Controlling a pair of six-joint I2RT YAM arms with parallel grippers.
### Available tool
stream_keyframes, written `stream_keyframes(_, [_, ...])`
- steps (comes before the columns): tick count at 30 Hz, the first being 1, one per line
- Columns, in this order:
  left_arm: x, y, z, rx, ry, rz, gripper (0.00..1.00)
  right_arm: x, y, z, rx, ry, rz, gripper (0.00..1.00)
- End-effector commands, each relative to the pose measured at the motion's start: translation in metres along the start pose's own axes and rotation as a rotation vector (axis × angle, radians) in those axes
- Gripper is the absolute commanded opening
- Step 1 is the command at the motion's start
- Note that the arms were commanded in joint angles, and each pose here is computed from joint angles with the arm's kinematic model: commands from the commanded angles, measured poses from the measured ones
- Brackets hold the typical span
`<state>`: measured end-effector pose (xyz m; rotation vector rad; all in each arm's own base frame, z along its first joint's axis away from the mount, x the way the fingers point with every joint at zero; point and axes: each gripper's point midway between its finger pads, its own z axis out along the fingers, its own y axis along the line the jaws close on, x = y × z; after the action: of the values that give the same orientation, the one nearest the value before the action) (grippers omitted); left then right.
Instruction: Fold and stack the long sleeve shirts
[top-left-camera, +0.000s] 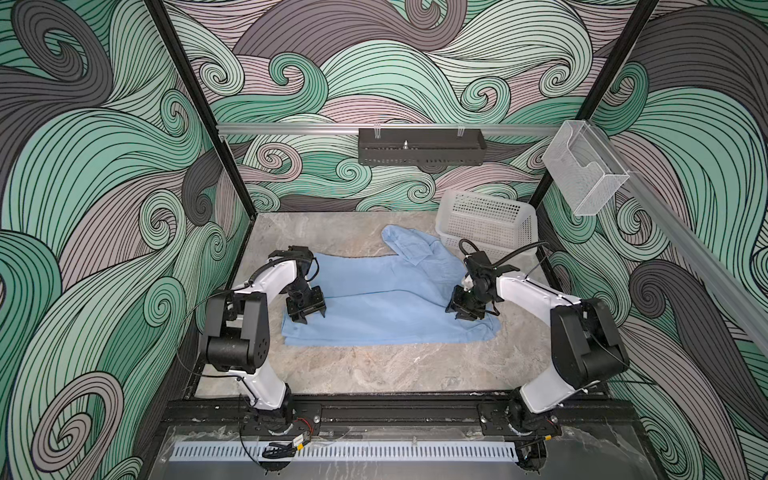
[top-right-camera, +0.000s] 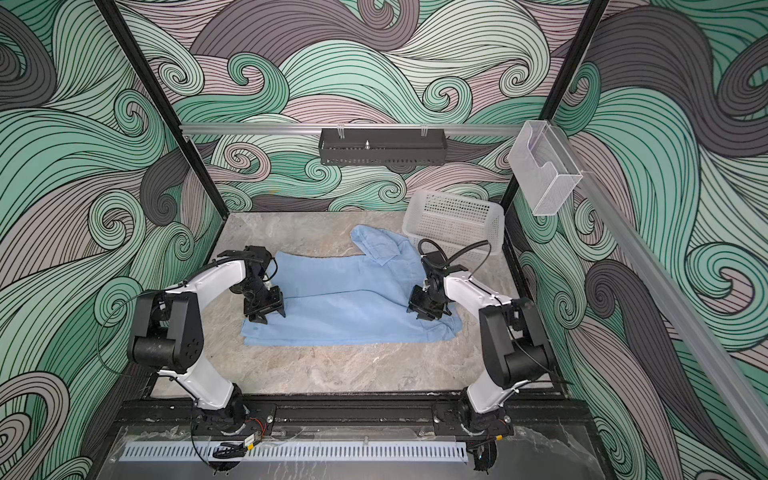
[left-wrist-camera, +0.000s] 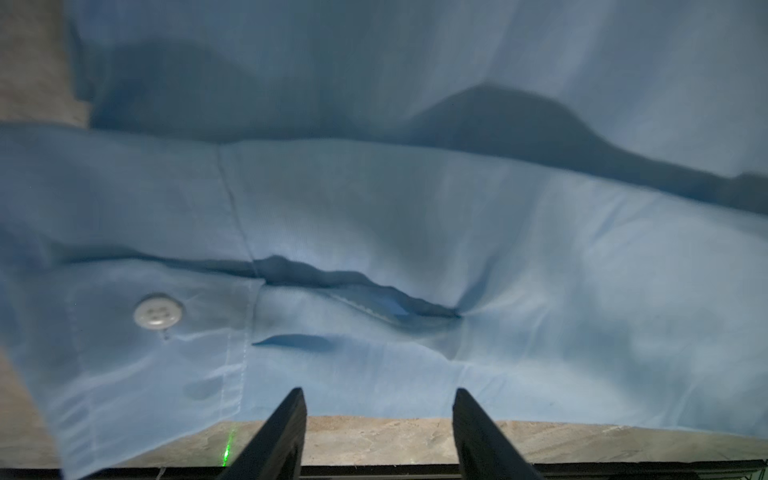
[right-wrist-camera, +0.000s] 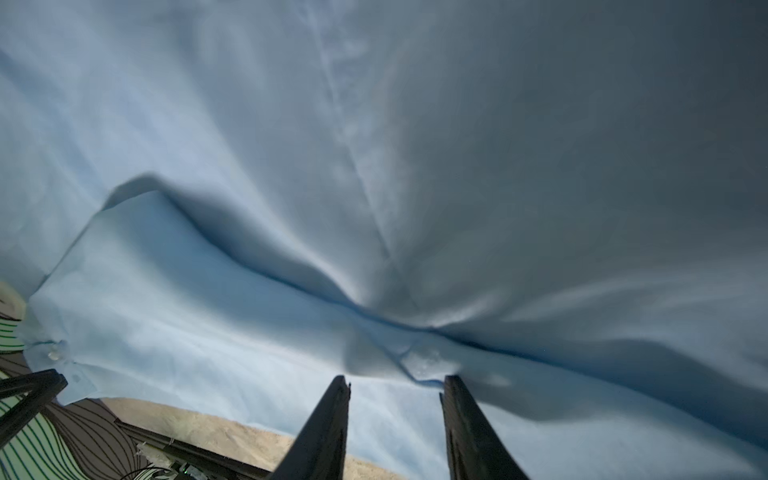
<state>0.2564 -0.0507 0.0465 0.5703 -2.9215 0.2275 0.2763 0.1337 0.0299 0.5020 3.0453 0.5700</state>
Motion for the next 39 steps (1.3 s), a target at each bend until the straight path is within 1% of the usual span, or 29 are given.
stream_keyframes(1, [-0.001, 0.006, 0.009, 0.027, -0.007, -0.077, 0.6, 0.009, -0.02, 0.013, 0.042, 0.014, 0.055, 0.4])
stream_keyframes(6, [0.029, 0.031, 0.029, -0.056, 0.048, -0.109, 0.6, 0.04, -0.062, 0.015, 0.159, 0.064, 0.113, 0.41])
stream_keyframes(8, [0.033, 0.029, 0.023, -0.092, 0.022, -0.099, 0.61, 0.054, -0.074, 0.012, 0.186, 0.082, 0.121, 0.41])
stream_keyframes(10, [0.041, 0.026, 0.024, -0.069, 0.042, -0.124, 0.61, 0.065, -0.082, 0.009, 0.202, 0.094, 0.12, 0.41])
stream_keyframes(13, [0.053, 0.028, 0.027, -0.079, 0.052, -0.146, 0.61, 0.077, -0.087, 0.002, 0.21, 0.106, 0.115, 0.42])
stream_keyframes(15, [0.062, 0.023, 0.028, -0.046, 0.065, -0.165, 0.61, 0.081, -0.089, -0.003, 0.212, 0.107, 0.109, 0.42])
stream_keyframes(17, [0.067, 0.021, 0.02, -0.043, 0.042, -0.169, 0.6, 0.082, -0.087, -0.011, 0.201, 0.106, 0.1, 0.43])
stream_keyframes(18, [0.068, 0.018, 0.015, -0.019, 0.036, -0.171, 0.6, 0.081, -0.083, -0.016, 0.189, 0.101, 0.089, 0.43])
stream_keyframes(19, [0.067, 0.016, 0.005, -0.006, 0.012, -0.171, 0.6, 0.077, -0.076, -0.024, 0.164, 0.076, 0.067, 0.45])
stream_keyframes(22, [0.047, 0.003, -0.053, 0.062, -0.178, -0.115, 0.62, 0.049, -0.052, -0.06, 0.113, -0.084, 0.0, 0.5])
stream_keyframes(24, [0.021, -0.011, -0.098, 0.097, -0.334, -0.053, 0.64, 0.024, -0.036, -0.088, 0.096, -0.209, -0.057, 0.53])
stream_keyframes(26, [-0.01, -0.029, -0.139, 0.138, -0.497, 0.039, 0.67, -0.008, -0.021, -0.114, 0.102, -0.353, -0.133, 0.54])
stream_keyframes(28, [-0.038, -0.048, -0.164, 0.168, -0.569, 0.108, 0.68, -0.038, -0.01, -0.131, 0.119, -0.474, -0.195, 0.53])
stream_keyframes(29, [-0.056, -0.057, -0.165, 0.161, -0.579, 0.14, 0.68, -0.053, -0.004, -0.137, 0.129, -0.52, -0.217, 0.52])
stream_keyframes(31, [-0.085, -0.068, -0.164, 0.136, -0.572, 0.165, 0.68, -0.078, 0.005, -0.141, 0.128, -0.554, -0.251, 0.5])
stream_keyframes(33, [-0.109, -0.073, -0.157, 0.096, -0.533, 0.158, 0.69, -0.098, 0.015, -0.136, 0.092, -0.536, -0.274, 0.51])
stream_keyframes(35, [-0.132, -0.075, -0.146, 0.066, -0.463, 0.138, 0.71, -0.117, 0.024, -0.127, 0.059, -0.537, -0.284, 0.52])
stream_keyframes(37, [-0.152, -0.076, -0.13, 0.059, -0.399, 0.125, 0.72, -0.136, 0.027, -0.117, 0.054, -0.546, -0.277, 0.55])
stream_keyframes(39, [-0.17, -0.078, -0.117, 0.073, -0.381, 0.12, 0.72, -0.151, 0.03, -0.106, 0.054, -0.535, -0.275, 0.56])
